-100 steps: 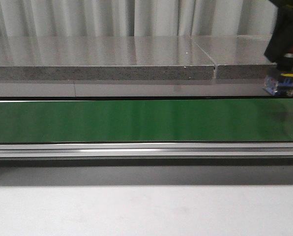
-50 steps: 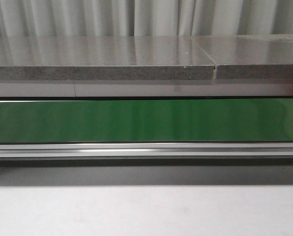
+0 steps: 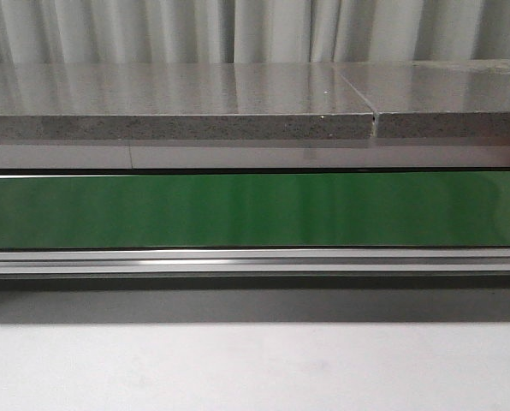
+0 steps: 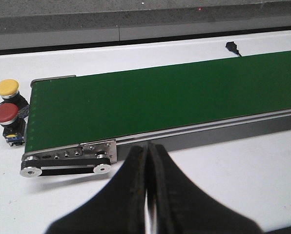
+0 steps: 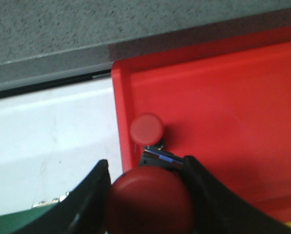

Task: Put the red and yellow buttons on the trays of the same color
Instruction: 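Carry the red button into the red tray and open the right gripper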

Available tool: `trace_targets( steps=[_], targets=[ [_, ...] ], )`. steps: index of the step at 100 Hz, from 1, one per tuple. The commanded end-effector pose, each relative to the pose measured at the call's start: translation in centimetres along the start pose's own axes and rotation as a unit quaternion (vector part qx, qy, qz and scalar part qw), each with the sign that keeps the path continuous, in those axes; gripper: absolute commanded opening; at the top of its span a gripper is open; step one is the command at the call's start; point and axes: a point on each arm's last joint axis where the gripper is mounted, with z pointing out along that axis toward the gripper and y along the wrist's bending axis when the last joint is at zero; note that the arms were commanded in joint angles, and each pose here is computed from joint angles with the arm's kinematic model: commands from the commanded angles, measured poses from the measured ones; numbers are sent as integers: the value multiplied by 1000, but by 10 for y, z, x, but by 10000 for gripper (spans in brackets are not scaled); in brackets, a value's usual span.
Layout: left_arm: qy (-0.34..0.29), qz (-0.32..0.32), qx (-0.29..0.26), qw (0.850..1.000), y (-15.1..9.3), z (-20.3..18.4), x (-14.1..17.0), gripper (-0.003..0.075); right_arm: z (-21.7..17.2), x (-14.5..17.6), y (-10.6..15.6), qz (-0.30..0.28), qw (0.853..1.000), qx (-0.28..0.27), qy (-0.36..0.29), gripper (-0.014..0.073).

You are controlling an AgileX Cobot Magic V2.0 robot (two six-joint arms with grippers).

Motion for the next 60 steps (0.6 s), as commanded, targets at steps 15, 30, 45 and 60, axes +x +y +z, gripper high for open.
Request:
trace_targets(
  steps=[15, 30, 45, 60],
  targets=[
    [-41, -5, 5, 999, -1, -3, -12, -21, 4, -35, -18, 13, 999, 14, -48, 142],
    [-41, -5, 5, 999, -1, -3, -12, -21, 27, -34, -25, 28, 999, 18, -42, 142],
    [-41, -5, 5, 999, -1, -3, -12, -21, 42, -32, -30, 40, 998, 25, -45, 142],
    [-41, -5, 5, 999, -1, -3, -12, -21, 56, -29, -37, 50, 997, 31, -42, 142]
  ],
)
